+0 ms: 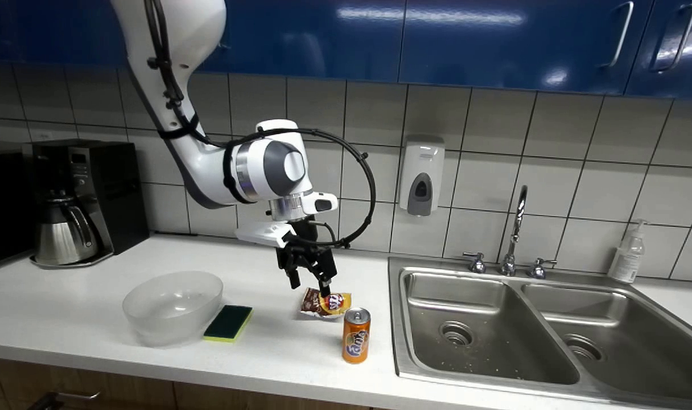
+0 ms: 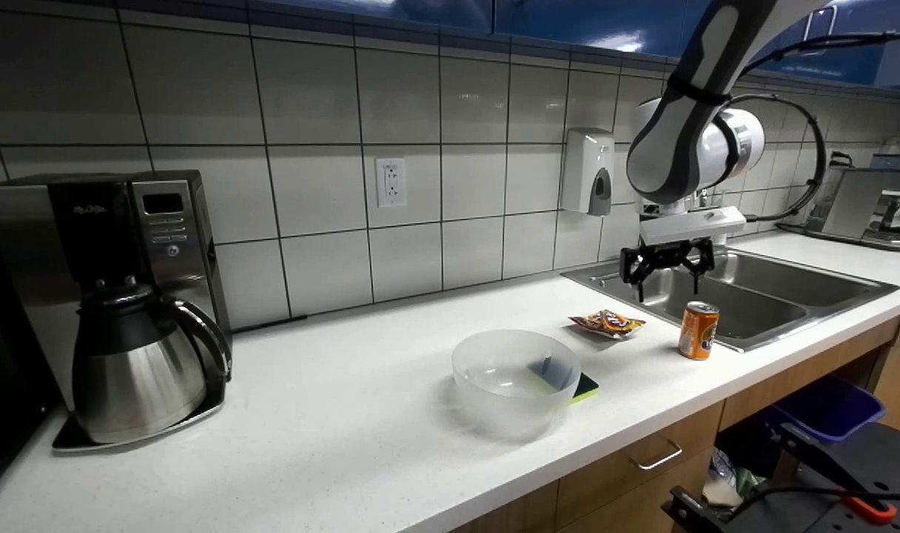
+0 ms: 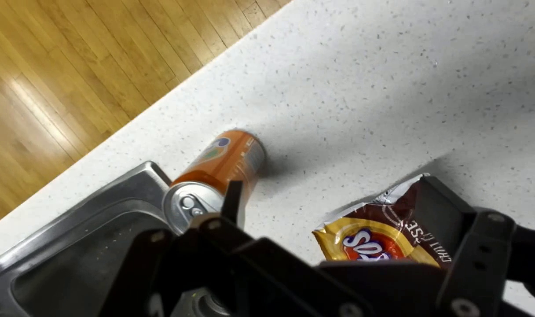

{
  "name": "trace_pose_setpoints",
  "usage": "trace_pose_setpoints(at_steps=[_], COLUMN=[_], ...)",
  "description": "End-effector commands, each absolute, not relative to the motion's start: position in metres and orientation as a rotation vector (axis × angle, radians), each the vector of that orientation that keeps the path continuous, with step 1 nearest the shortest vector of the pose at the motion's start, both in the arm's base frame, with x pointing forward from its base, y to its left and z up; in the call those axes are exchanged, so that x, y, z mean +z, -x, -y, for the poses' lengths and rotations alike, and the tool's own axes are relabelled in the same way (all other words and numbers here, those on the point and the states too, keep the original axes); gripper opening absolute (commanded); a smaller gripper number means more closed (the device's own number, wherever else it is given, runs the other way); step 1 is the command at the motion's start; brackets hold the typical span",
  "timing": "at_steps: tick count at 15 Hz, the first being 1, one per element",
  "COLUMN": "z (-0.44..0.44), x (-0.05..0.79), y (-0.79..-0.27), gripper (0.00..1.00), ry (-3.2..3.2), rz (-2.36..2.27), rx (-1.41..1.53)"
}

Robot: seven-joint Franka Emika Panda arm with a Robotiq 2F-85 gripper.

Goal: Put the snack pack in the bowl

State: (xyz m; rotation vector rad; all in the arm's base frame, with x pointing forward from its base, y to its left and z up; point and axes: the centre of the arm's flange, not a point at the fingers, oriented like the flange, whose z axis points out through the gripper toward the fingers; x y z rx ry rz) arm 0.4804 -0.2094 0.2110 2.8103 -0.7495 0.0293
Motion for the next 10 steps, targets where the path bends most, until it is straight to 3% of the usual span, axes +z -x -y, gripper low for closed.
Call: trace_pose_setpoints(at_steps=[1, 10], z=[0.208, 0.195], x=[0.188, 0.145], y=[-0.519, -0.576], gripper=[1.00, 1.00], ry=[-2.772, -2.647], rz=[0.834, 0.921], rx=[0.051, 0.077])
